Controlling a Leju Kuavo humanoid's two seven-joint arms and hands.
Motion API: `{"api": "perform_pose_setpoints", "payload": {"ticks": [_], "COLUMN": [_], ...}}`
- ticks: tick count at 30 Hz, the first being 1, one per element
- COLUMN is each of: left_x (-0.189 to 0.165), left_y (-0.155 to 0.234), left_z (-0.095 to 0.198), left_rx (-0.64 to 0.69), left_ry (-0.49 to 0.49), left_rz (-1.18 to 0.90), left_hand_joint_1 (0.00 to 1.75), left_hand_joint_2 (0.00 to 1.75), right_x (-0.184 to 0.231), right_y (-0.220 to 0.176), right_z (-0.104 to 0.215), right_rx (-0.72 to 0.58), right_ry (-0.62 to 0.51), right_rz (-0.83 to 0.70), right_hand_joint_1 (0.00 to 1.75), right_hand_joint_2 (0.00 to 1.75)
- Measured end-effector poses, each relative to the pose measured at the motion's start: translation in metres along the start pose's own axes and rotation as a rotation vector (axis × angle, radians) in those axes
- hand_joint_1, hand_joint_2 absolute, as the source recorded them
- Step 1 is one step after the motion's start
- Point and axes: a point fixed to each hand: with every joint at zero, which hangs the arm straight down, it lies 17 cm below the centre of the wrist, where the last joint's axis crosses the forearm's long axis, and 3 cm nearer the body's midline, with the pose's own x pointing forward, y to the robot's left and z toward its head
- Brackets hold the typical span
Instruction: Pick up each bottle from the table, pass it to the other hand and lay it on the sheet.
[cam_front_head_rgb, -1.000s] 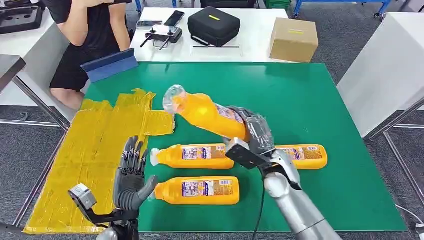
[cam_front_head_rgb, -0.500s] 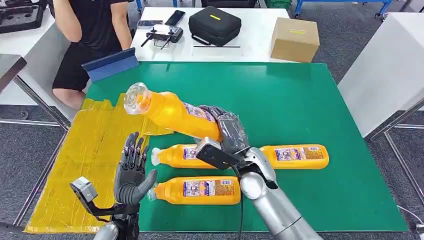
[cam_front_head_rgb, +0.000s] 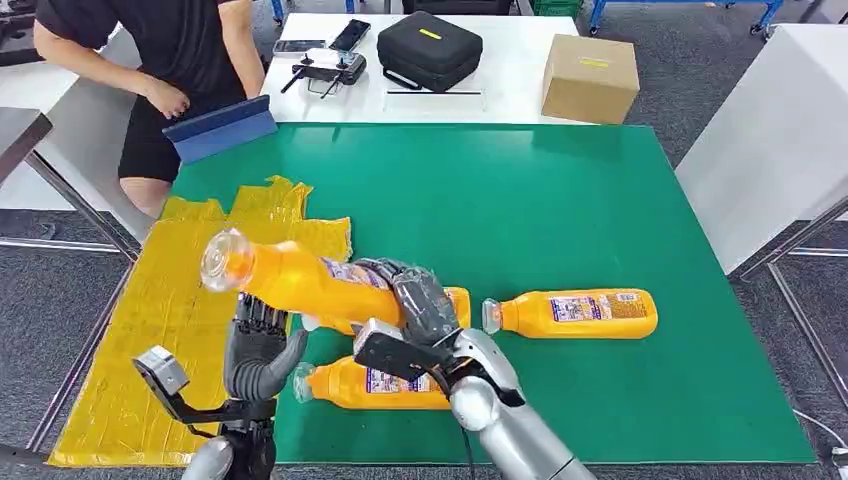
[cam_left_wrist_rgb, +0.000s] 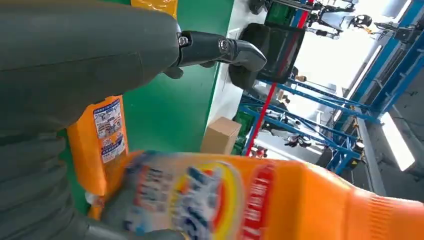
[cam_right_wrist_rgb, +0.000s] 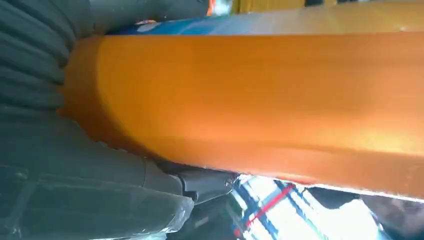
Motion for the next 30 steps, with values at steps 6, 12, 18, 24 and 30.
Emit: {"api": "perform_pose_setpoints", "payload": {"ticks": [6, 12, 18, 24, 30], "left_x": [0.000, 0.006, 0.012, 0.013, 0.014], "left_y": [-0.002, -0.008, -0.016, -0.017, -0.016], "left_z": [-0.002, -0.013, -0.032, -0.039, -0.046], "left_rx": [-0.011, -0.028, -0.045, -0.049, -0.050], "left_ry": [0.008, 0.005, -0.013, -0.014, -0.016], "left_rz": [0.024, 0.057, 0.069, 0.073, 0.074], "left_hand_joint_1": [0.00, 0.00, 0.00, 0.00, 0.00], "left_hand_joint_2": [1.75, 1.75, 1.75, 1.75, 1.75], "right_x": [-0.006, -0.013, -0.018, -0.022, -0.022], "right_y": [0.021, 0.047, 0.062, 0.061, 0.061], "right_z": [0.004, 0.003, -0.008, -0.017, -0.032], "right_rx": [0.038, 0.073, 0.099, 0.108, 0.128], "right_ry": [0.026, 0.066, 0.089, 0.100, 0.106], "right_rz": [-0.014, -0.030, -0.037, -0.005, 0.036], "right_hand_joint_1": [1.59, 1.64, 1.61, 1.66, 1.66], "right_hand_joint_2": [1.75, 1.75, 1.75, 1.75, 1.75]}}
